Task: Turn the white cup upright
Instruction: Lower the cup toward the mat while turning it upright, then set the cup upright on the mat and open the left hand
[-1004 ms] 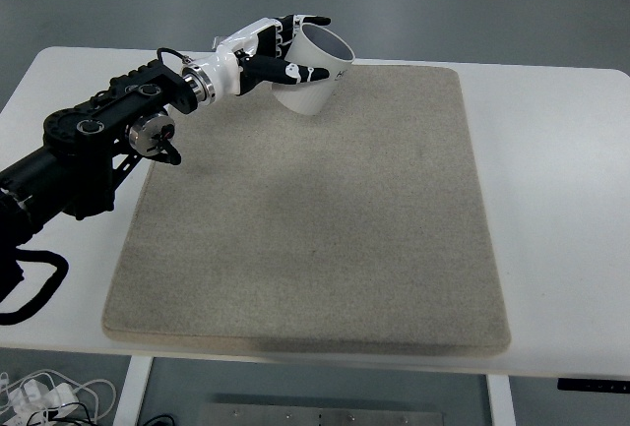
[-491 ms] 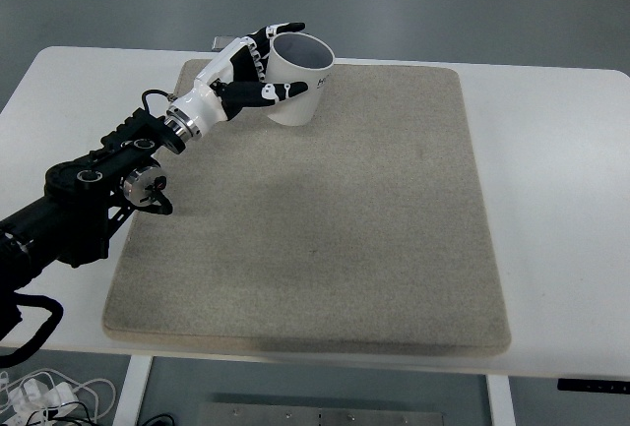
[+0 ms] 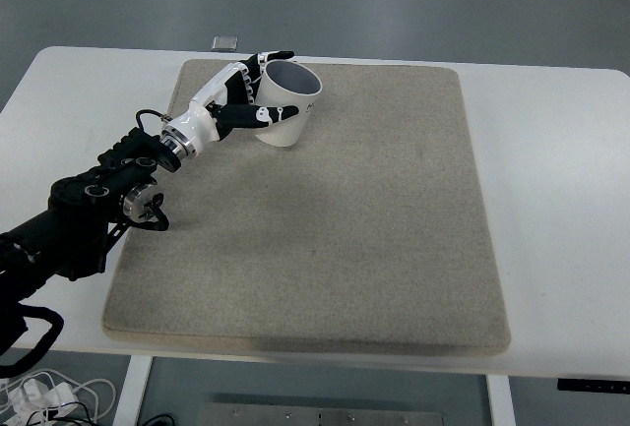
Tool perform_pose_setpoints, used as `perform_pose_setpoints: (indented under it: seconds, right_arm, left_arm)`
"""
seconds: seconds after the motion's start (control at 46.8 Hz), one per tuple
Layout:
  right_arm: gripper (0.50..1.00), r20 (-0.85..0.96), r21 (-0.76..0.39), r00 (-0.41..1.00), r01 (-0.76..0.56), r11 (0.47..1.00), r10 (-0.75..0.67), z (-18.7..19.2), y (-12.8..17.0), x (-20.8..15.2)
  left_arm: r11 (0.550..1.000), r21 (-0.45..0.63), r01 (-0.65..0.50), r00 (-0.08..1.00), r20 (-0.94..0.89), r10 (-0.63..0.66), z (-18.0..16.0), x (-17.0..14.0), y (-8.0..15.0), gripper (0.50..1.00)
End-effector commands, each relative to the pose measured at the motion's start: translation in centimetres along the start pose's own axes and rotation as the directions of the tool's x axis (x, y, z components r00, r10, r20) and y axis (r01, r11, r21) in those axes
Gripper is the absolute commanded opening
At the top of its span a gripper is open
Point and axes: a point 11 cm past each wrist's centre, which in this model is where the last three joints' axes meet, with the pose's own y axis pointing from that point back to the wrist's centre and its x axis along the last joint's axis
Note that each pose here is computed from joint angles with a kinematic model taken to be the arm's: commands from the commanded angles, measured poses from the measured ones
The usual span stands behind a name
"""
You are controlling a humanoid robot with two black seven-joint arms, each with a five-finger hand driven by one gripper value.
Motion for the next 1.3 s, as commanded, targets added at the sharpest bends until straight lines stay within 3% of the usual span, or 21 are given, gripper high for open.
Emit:
perform_pose_setpoints:
  seconds: [0.0,0.128,0.278,0.449,0.513,0.534,0.641,1.282]
  right_arm:
    - [0.952,0.0,0.0,1.0,0.0,1.0,0.0,0.0,0.0,0.0]
    - [0.952,0.0,0.0,1.0,0.0,1.0,0.0,0.0,0.0,0.0]
    - [0.952,0.0,0.0,1.0,0.0,1.0,0.0,0.0,0.0,0.0]
    - [0.952,0.0,0.0,1.0,0.0,1.0,0.0,0.0,0.0,0.0]
    - [0.952,0.0,0.0,1.0,0.0,1.0,0.0,0.0,0.0,0.0]
    - [0.952,0.0,0.0,1.0,0.0,1.0,0.0,0.0,0.0,0.0]
    - [0.952,0.0,0.0,1.0,0.0,1.0,0.0,0.0,0.0,0.0]
    - [0.952,0.0,0.0,1.0,0.0,1.0,0.0,0.0,0.0,0.0]
  left_arm:
    - [1.0,0.009,0.007,1.0,0.017,-0.007,-0.2,-0.2,0.0,0.555]
    - [1.0,0.027,0.015,0.999,0.04,-0.016,-0.6,-0.5,0.1,0.589]
    - [0.999,0.031,0.01,0.999,0.047,-0.011,-0.9,-0.7,0.1,0.673]
    - [0.999,0.042,0.013,0.999,0.029,-0.014,-1.8,-1.4,0.3,0.84]
    - [0.999,0.046,0.013,1.0,0.025,-0.014,-2.0,-1.6,0.3,0.947]
    - [0.999,0.045,0.014,1.0,0.024,-0.015,-2.0,-1.7,0.3,0.958]
    - [0.999,0.048,0.016,1.0,0.021,-0.017,-2.1,-1.8,0.4,0.992]
    - [0.999,0.014,0.04,0.999,0.002,-0.04,-1.1,-2.3,-0.1,0.994]
